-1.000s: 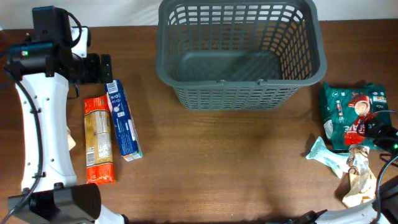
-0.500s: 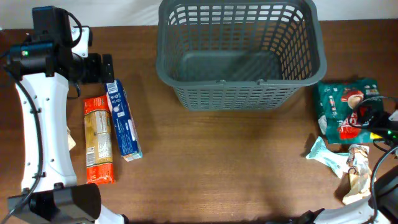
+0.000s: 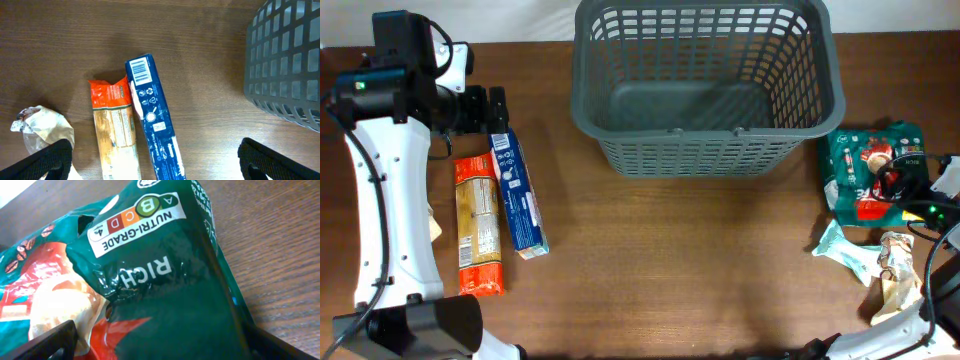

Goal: Pack container
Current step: 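Lower the right gripper onto the green Nescafe pouch and grasp it, then lift the pouch with the right gripper and drop it into the basket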

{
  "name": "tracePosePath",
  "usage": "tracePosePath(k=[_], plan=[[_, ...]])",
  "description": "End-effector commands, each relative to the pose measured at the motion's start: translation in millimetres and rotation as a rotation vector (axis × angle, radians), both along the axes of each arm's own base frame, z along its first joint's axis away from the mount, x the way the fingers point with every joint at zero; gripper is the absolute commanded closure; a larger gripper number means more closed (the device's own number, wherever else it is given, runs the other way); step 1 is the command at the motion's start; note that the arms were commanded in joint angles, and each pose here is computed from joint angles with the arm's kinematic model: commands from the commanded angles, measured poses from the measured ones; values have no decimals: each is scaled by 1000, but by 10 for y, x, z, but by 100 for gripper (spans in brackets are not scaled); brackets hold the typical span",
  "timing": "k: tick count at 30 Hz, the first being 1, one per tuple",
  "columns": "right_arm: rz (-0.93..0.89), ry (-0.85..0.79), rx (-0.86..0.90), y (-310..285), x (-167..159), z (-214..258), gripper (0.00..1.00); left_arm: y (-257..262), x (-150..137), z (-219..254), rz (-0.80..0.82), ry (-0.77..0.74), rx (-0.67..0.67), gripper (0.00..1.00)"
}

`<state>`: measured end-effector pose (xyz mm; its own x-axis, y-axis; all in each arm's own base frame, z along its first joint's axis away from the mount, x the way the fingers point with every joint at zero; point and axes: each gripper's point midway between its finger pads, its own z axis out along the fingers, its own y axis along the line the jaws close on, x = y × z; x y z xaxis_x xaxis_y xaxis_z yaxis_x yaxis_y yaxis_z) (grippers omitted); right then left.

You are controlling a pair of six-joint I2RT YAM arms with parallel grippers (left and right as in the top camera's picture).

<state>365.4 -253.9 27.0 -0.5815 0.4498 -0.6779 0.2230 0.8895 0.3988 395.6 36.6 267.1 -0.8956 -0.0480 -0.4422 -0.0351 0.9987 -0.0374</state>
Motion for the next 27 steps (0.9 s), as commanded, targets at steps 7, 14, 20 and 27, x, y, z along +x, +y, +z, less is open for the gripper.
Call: tracePosePath(k=[7, 14, 20, 27], plan=[[-133, 167, 65, -36, -197, -431, 97, -29, -1, 46, -2, -12, -17, 1], [-148, 43, 160, -29, 10, 16, 97, -29, 1, 47, -2, -13, -17, 1], [-50, -316, 68, -61, 355, 1857, 96, -29, 1, 47, -2, -13, -17, 1], [52, -569, -157, 332, 319, 3459, 96, -23, 43, 69, -2, -32, -15, 1]])
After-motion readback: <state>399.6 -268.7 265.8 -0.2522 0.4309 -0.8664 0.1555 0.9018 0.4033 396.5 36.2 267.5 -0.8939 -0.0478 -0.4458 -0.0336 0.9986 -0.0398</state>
